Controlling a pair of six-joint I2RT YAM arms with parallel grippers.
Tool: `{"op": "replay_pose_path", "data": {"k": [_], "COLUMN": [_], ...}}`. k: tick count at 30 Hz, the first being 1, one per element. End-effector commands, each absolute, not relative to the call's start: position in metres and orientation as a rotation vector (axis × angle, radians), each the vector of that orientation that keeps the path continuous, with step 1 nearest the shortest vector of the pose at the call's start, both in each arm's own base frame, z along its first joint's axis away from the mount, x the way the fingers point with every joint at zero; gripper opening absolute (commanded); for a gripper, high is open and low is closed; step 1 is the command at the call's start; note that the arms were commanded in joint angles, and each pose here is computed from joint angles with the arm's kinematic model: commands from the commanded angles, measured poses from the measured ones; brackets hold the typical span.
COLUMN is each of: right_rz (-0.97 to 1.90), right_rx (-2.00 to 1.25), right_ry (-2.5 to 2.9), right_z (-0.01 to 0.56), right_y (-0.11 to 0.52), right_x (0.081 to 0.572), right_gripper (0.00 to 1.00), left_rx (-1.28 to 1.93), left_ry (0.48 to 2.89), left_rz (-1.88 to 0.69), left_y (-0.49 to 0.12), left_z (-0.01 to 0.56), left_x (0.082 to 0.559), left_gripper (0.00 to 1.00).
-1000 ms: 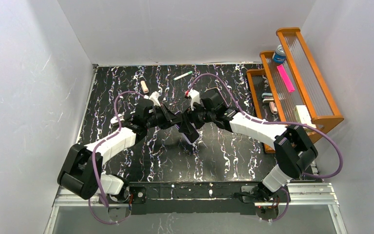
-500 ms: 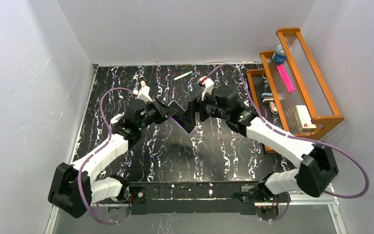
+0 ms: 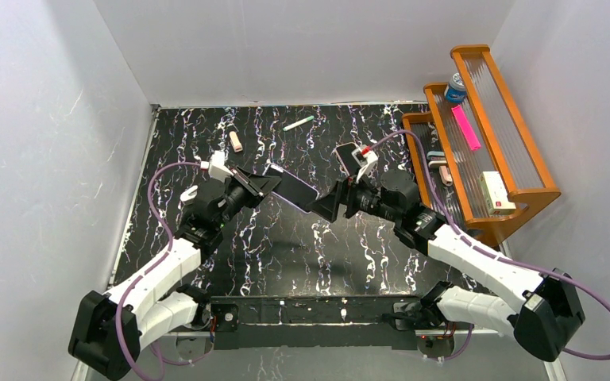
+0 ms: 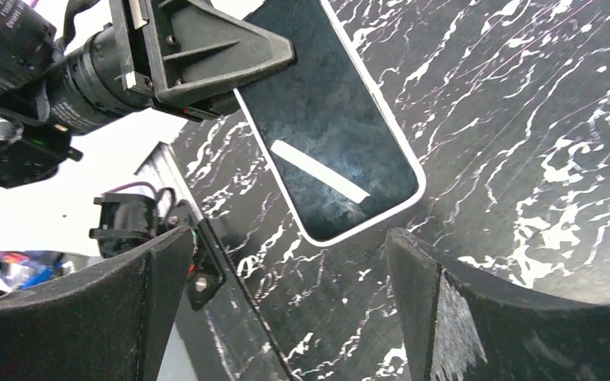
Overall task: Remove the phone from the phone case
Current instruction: Pick up the phone at the center of the board, then remove the phone case from the phone.
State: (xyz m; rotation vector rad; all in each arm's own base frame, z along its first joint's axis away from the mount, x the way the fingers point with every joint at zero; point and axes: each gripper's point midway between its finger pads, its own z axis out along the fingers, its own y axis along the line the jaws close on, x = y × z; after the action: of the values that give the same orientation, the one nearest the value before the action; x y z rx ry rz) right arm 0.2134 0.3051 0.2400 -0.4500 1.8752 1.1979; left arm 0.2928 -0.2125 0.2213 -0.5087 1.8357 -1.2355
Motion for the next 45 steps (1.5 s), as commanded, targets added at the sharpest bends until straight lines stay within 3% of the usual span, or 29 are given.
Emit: {"op": "replay_pose_path", "data": {"k": [1,8,25,34,37,44,45], "right_rz": [1.348,1.539,1.716,1.73,1.729,1.677,1.658], "right_rx": [-0.401,-0.363,-0.45,-0.457,-0.465,-0.541,-0.558], "right_ry": [1.78,1.731,1.569,1.505,1.495,1.458,1.451], "right_z": [0.266,0.272,0.3,0.315,0.317,0.316,0.316], "right_y": [0.309,0.306,0.312,0.317,0.318,0.319,0.32], "right_x": [0.206,0.203,0.208,0.216,0.218,0.22,0.221], "right_gripper": [0.99,0.97,0.54,0.47,0.39,0.02,0.01], "left_rx": [-0.513,-0.515,-0.647,-0.682,-0.705,-0.797,-0.802], "left_ry": [1.587,1.495,1.436,1.445,1.443,1.509,1.519], "left_rz": [-1.41,-1.511,-1.64,-1.669,-1.676,-1.729,-1.731], "left_y": [-0.212,-0.213,-0.213,-0.216,-0.216,-0.223,-0.224], "left_z": [0.289,0.32,0.34,0.34,0.339,0.326,0.325], "left_x": [0.292,0.287,0.291,0.295,0.296,0.3,0.301], "left_gripper": [0.0,0.0,0.0,0.0,0.0,0.0,0.0]}}
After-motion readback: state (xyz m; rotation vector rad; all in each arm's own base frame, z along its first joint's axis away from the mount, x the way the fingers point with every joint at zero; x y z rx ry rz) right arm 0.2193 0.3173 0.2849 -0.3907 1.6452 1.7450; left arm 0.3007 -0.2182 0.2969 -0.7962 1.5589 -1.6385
